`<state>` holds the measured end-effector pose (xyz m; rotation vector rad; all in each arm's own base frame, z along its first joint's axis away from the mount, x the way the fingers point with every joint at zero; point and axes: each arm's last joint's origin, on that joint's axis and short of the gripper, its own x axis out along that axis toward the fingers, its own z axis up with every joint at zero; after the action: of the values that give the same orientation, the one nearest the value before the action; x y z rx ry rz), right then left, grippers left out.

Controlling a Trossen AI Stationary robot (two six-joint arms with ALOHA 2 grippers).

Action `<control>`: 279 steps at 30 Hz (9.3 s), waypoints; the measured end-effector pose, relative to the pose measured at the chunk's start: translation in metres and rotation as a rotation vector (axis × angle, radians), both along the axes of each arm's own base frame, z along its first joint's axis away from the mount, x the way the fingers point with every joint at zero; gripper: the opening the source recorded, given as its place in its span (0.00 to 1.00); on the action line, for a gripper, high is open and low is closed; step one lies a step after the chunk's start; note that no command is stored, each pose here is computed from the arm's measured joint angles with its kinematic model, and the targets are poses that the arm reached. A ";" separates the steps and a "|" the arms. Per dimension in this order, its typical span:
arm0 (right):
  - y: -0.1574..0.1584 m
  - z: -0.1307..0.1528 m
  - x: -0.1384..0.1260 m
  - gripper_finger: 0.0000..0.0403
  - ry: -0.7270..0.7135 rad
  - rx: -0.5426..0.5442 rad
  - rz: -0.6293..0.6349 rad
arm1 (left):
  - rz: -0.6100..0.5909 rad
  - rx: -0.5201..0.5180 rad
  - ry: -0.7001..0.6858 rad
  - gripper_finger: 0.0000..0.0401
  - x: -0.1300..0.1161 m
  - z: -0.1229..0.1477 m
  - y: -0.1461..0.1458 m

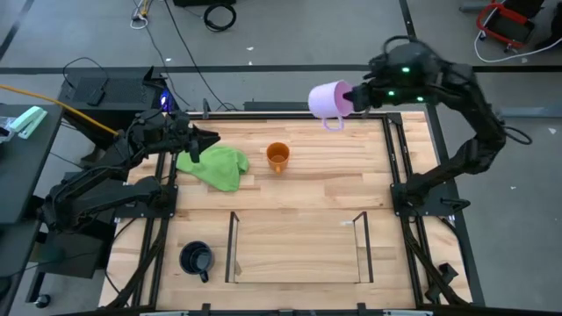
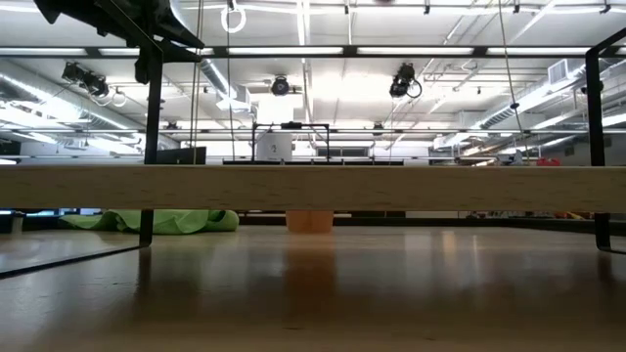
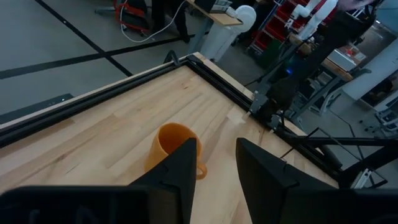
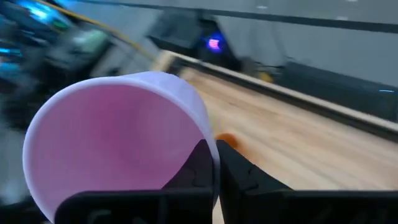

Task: Stack small to large cups/mugs on shelf
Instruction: Put the pink cup on the shelf, then put the orange cup on the shelf

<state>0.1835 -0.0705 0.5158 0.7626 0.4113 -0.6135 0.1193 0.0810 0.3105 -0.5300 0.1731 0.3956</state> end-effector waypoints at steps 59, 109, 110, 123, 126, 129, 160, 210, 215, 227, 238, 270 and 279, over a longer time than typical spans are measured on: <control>0.251 -0.197 0.059 0.01 0.654 0.379 -0.346 | 0.024 -0.044 0.071 0.26 -0.002 -0.008 -0.001; 0.269 -0.260 0.107 0.01 0.822 0.401 -0.309 | 0.033 0.001 0.104 0.20 -0.003 -0.009 0.000; 0.269 -0.260 0.107 0.01 0.824 0.406 -0.313 | 0.033 0.002 0.104 0.21 -0.003 -0.009 0.000; 0.269 -0.268 0.103 0.01 0.851 0.434 -0.339 | 0.032 0.002 0.105 0.19 -0.003 -0.009 0.000; 0.269 -0.268 0.103 0.02 0.850 0.435 -0.339 | 0.032 0.003 0.105 0.20 -0.003 -0.009 0.000; 0.268 -0.267 0.102 0.02 0.848 0.441 -0.344 | 0.030 0.009 0.108 0.20 -0.003 -0.009 0.000; 0.272 -0.265 0.097 0.18 0.860 0.453 -0.349 | 0.029 0.010 0.108 0.18 -0.003 -0.009 0.000; -0.016 -0.076 0.097 0.18 -0.099 -0.245 -0.124 | 0.081 -0.028 0.098 0.18 -0.003 -0.009 0.001; -0.027 -0.092 0.116 0.16 -0.108 -0.151 -0.163 | 0.082 -0.032 0.097 0.19 -0.003 -0.009 0.001; -0.062 -0.200 0.176 0.18 0.260 0.163 -0.030 | 0.117 -0.022 0.106 0.19 -0.004 -0.009 0.001; -0.065 -0.239 0.182 0.25 0.454 0.250 -0.057 | 0.108 -0.034 0.165 0.21 -0.006 -0.015 0.000; -0.069 -0.302 0.212 0.28 0.543 0.294 -0.066 | 0.106 -0.057 0.202 0.21 -0.003 -0.019 0.002; -0.072 -0.302 0.212 0.26 0.542 0.279 -0.083 | 0.105 -0.091 0.247 0.19 0.005 -0.026 0.008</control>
<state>0.3954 -0.1422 0.2139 0.8767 0.9824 -0.8537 0.1241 0.0892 0.2843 -0.5804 0.4036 0.5573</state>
